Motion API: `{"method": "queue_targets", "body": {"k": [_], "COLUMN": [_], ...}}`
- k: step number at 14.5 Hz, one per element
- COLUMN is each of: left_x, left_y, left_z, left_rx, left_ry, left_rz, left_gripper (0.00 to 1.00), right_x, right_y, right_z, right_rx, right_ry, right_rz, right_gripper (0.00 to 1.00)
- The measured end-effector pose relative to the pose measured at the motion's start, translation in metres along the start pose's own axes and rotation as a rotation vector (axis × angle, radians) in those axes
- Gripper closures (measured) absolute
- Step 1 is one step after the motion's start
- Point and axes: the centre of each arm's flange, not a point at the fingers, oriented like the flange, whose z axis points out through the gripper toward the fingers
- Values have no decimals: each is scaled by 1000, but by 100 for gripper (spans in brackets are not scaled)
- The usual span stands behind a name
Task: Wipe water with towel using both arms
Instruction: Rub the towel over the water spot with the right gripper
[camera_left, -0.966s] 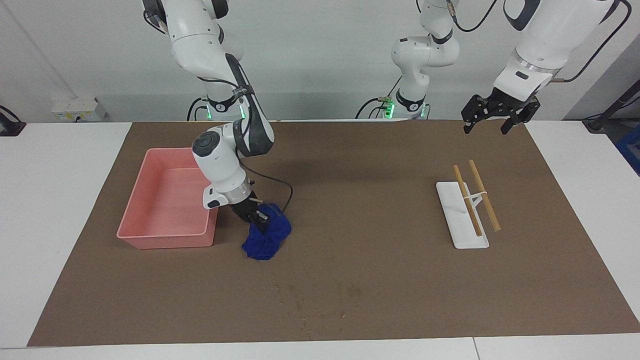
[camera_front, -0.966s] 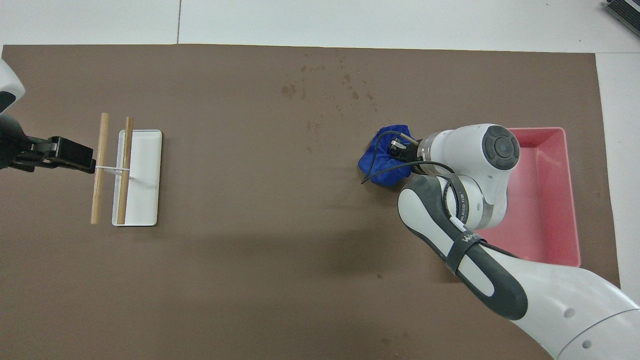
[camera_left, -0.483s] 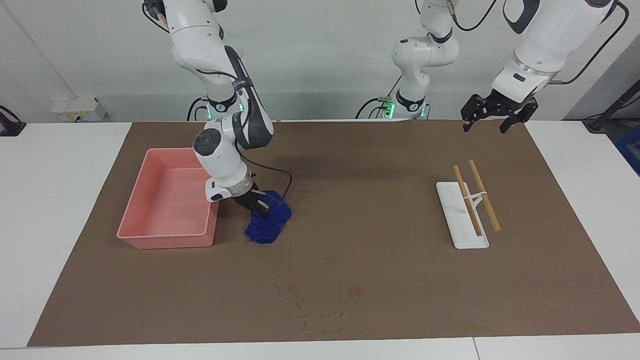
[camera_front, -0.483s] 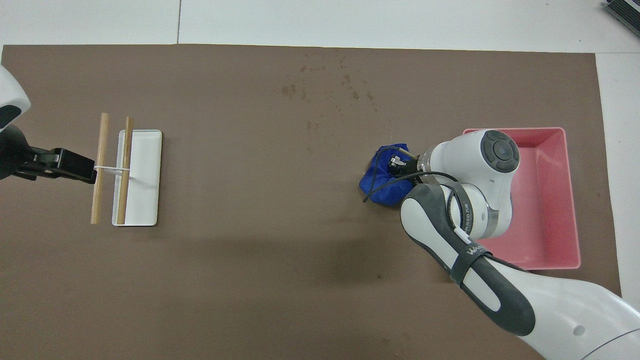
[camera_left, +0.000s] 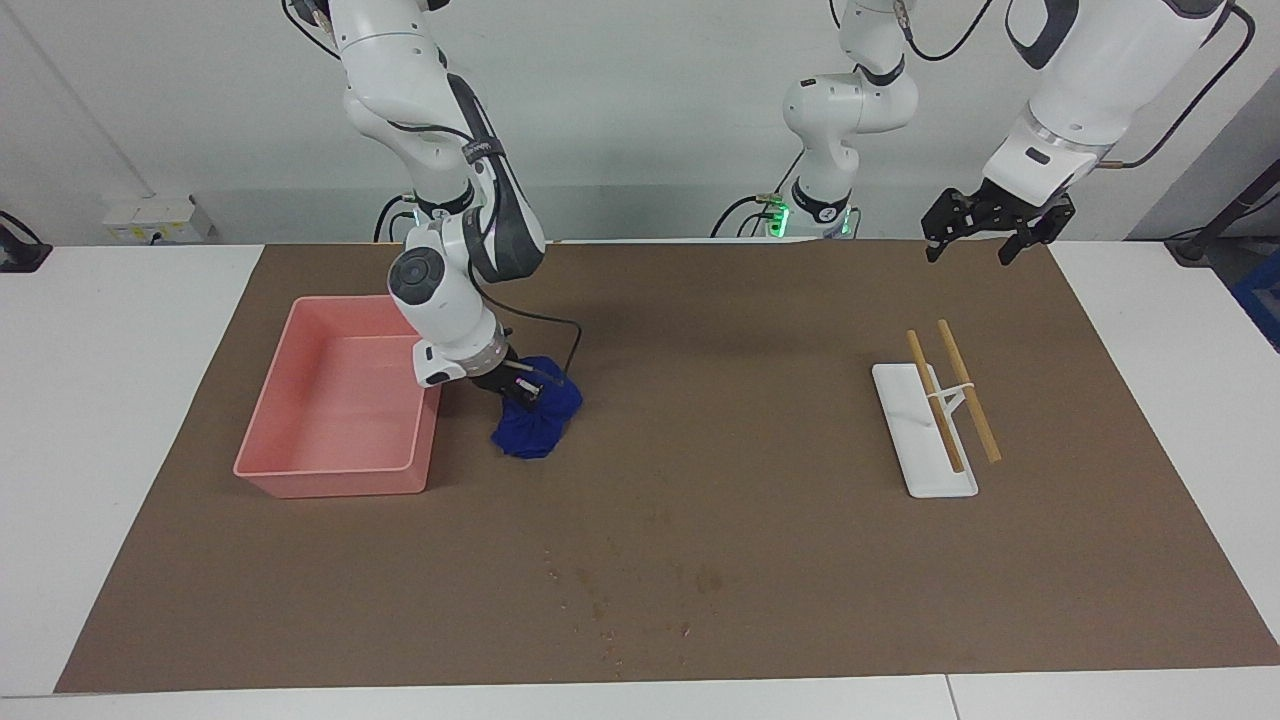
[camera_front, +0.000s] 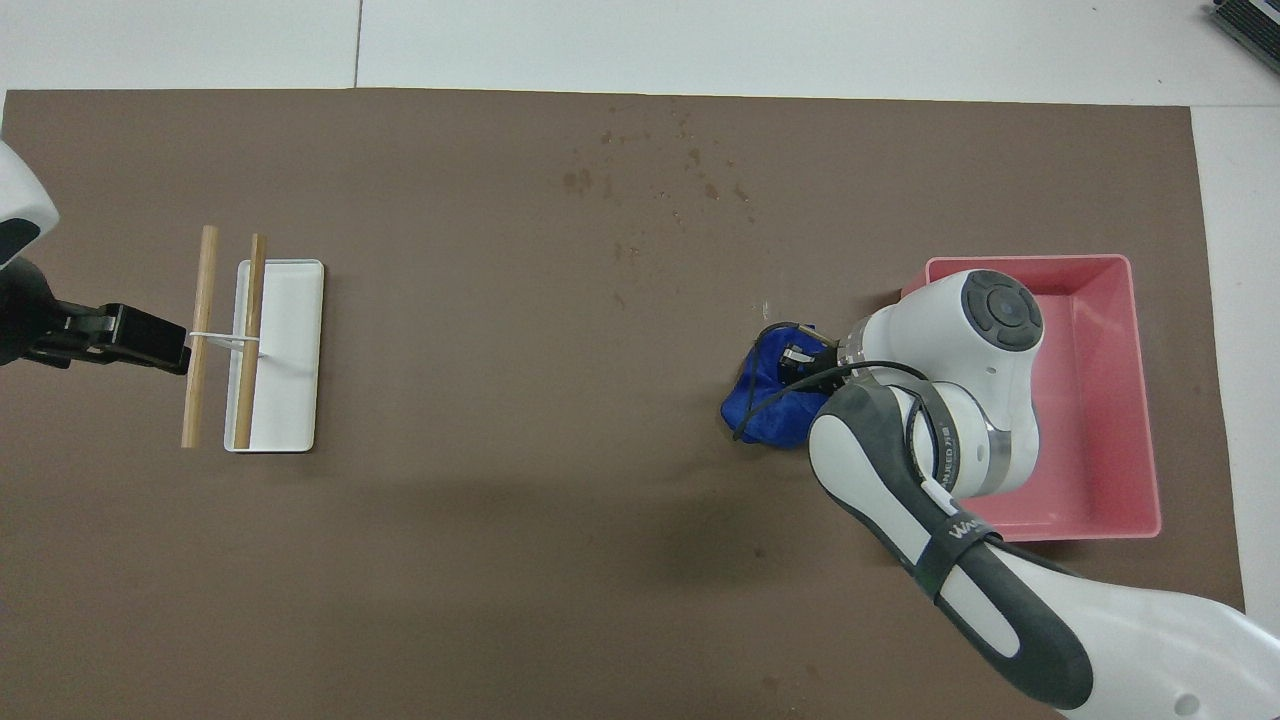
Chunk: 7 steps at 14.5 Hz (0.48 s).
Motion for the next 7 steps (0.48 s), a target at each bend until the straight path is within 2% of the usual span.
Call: {"method": "queue_targets", "body": {"k": [3, 7], "left_x": [0, 0], "left_y": [0, 0], "left_z": [0, 0], "left_rx": [0, 0], "left_ry": [0, 0], "left_rz": [0, 0], "left_gripper": [0, 0], "right_x": [-5, -11], "right_y": [0, -6], "right_z": [-12, -56], "right_rx": [-2, 51], "right_ry": [-6, 53], "right_rz": [-5, -20], "right_gripper": [84, 84]}}
